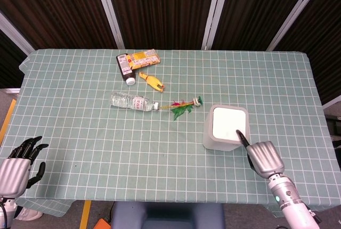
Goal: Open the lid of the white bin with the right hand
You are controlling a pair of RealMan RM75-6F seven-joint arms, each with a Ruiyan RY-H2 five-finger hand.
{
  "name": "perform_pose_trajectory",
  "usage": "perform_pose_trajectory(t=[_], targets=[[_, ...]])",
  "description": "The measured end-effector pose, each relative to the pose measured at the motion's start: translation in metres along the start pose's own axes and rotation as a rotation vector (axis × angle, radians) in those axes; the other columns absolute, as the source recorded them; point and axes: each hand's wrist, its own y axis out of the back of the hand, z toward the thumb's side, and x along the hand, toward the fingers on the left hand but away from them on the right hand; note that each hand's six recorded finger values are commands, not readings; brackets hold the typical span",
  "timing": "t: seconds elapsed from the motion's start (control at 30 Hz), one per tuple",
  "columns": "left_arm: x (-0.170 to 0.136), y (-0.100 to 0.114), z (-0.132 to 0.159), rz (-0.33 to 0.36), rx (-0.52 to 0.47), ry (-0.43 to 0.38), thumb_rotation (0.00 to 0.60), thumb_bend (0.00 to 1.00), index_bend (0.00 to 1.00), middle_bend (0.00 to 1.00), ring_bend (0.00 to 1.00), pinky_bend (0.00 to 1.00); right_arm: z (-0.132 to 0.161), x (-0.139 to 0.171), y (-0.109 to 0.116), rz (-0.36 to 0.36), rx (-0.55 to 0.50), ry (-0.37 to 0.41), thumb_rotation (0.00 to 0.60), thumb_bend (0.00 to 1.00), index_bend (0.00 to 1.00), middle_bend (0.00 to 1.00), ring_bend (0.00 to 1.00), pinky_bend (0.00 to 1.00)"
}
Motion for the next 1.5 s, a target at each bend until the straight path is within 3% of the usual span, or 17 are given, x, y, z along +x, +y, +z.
perform_pose_trajectory(t=[0.17, 0.3, 0.43, 0.7, 0.87, 1.07, 1.13, 1.27, 1.3, 1.4, 1.5], targets=[[0.0, 0.001, -0.001, 0.003, -0.002, 0.001, 0.6, 0.5, 0.27, 0.13, 0.13, 0.29, -0.005, -0.004, -0.003, 0.024, -0.001, -0.019, 0.6, 0.82, 0.18, 0.88, 0.72, 0.86], [0.0, 0.0, -0.001, 0.0, -0.002, 0.003, 0.6, 0.5, 0.27, 0.13, 0.13, 0.29, -0.006, -0.007, 0.002, -0.008, -0.009, -0.031, 0.6, 0.82, 0.11, 0.88, 0.72, 0.86], [0.001, 0.0, -0.001, -0.002, -0.001, 0.003, 0.6, 0.5, 0.27, 0.13, 0.13, 0.29, -0.003, -0.005, 0.012, -0.07, -0.036, -0.018, 0.6, 0.82, 0.01, 0.88, 0.72, 0.86], [0.001, -0.001, 0.0, -0.006, 0.0, 0.001, 0.6, 0.5, 0.27, 0.13, 0.13, 0.3, 0.0, 0.009, 0.031, -0.189, -0.104, 0.034, 0.6, 0.82, 0.0, 0.88, 0.71, 0.86], [0.0, -0.001, 0.0, -0.005, 0.001, 0.001, 0.6, 0.5, 0.27, 0.14, 0.13, 0.29, -0.007, 0.02, 0.042, -0.28, -0.143, 0.046, 0.6, 0.6, 0.0, 0.88, 0.68, 0.87], [0.0, -0.001, 0.0, -0.005, -0.001, 0.001, 0.6, 0.5, 0.27, 0.13, 0.13, 0.29, -0.032, 0.044, 0.051, -0.462, -0.157, -0.006, 0.6, 0.57, 0.0, 0.88, 0.61, 0.86], [0.0, -0.001, 0.0, -0.007, 0.001, -0.001, 0.6, 0.5, 0.27, 0.13, 0.13, 0.29, -0.045, 0.055, 0.048, -0.508, -0.159, -0.039, 0.6, 0.55, 0.0, 0.83, 0.55, 0.86], [0.0, -0.001, 0.001, -0.006, 0.003, -0.003, 0.6, 0.5, 0.27, 0.13, 0.13, 0.3, -0.071, 0.073, 0.032, -0.541, -0.135, -0.109, 0.6, 0.44, 0.0, 0.5, 0.32, 0.72], [0.0, -0.001, 0.001, -0.004, 0.003, -0.004, 0.6, 0.5, 0.27, 0.13, 0.13, 0.3, -0.077, 0.077, 0.028, -0.546, -0.132, -0.125, 0.6, 0.42, 0.0, 0.41, 0.24, 0.64], [-0.001, -0.002, 0.002, -0.005, 0.007, -0.006, 0.6, 0.5, 0.27, 0.14, 0.13, 0.3, -0.094, 0.086, 0.016, -0.553, -0.148, -0.162, 0.6, 0.37, 0.0, 0.2, 0.14, 0.51], [-0.001, -0.002, 0.003, -0.006, 0.012, -0.01, 0.6, 0.5, 0.27, 0.14, 0.13, 0.29, -0.108, 0.09, 0.006, -0.539, -0.226, -0.192, 0.6, 0.32, 0.0, 0.08, 0.03, 0.3]])
